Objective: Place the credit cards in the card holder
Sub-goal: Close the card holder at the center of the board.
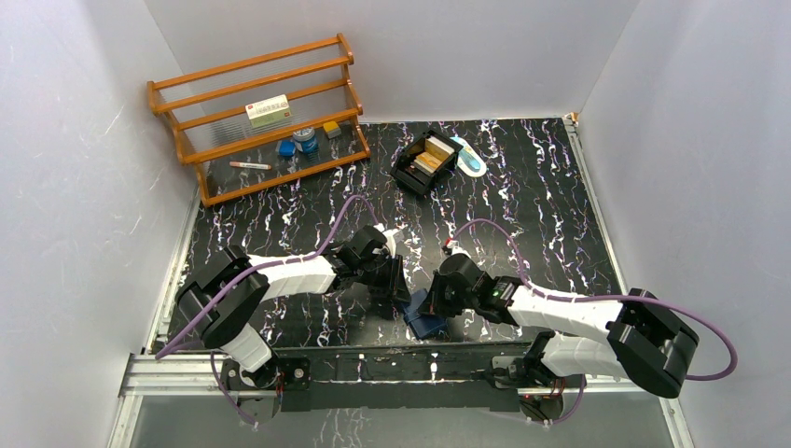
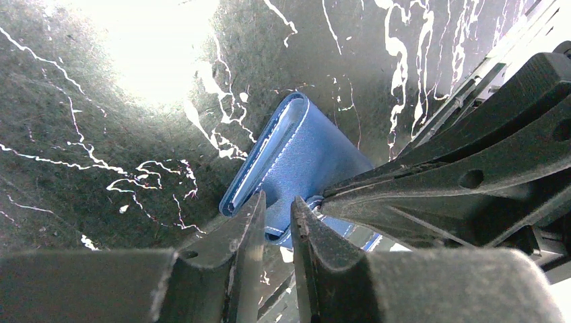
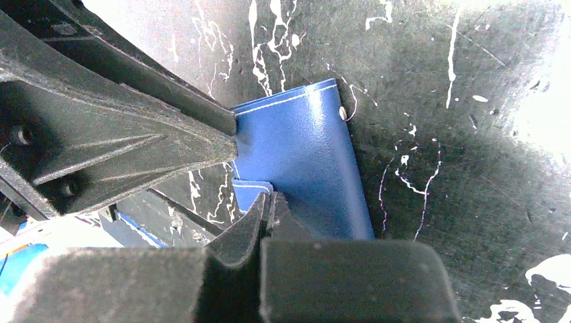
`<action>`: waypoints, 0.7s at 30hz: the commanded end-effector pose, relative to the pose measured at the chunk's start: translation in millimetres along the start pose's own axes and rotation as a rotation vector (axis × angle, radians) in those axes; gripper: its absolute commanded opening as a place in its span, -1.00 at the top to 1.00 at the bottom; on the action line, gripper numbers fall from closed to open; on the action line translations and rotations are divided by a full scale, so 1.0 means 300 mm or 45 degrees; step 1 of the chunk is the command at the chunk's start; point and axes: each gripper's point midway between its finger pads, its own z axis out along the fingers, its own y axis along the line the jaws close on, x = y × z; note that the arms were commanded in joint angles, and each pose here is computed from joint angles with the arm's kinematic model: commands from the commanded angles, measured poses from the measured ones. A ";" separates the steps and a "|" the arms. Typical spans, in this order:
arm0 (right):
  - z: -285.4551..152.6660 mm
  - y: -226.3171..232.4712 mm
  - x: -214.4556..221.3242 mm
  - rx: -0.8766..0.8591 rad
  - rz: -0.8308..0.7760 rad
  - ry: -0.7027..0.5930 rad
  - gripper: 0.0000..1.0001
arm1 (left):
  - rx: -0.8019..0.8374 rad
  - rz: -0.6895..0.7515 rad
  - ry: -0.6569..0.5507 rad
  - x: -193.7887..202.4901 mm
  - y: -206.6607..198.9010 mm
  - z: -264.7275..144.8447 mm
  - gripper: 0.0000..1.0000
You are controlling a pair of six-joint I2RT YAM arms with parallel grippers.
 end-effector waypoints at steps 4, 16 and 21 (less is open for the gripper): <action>0.014 -0.124 0.031 0.152 -0.015 0.000 1.00 | -0.061 0.000 0.044 0.045 0.049 0.003 0.60; 0.008 -0.100 0.031 0.065 -0.032 -0.022 1.00 | -0.005 -0.050 -0.054 -0.001 -0.029 -0.068 0.55; 0.016 -0.149 0.068 0.094 -0.027 0.009 1.00 | 0.048 -0.058 -0.064 0.004 -0.079 -0.091 0.58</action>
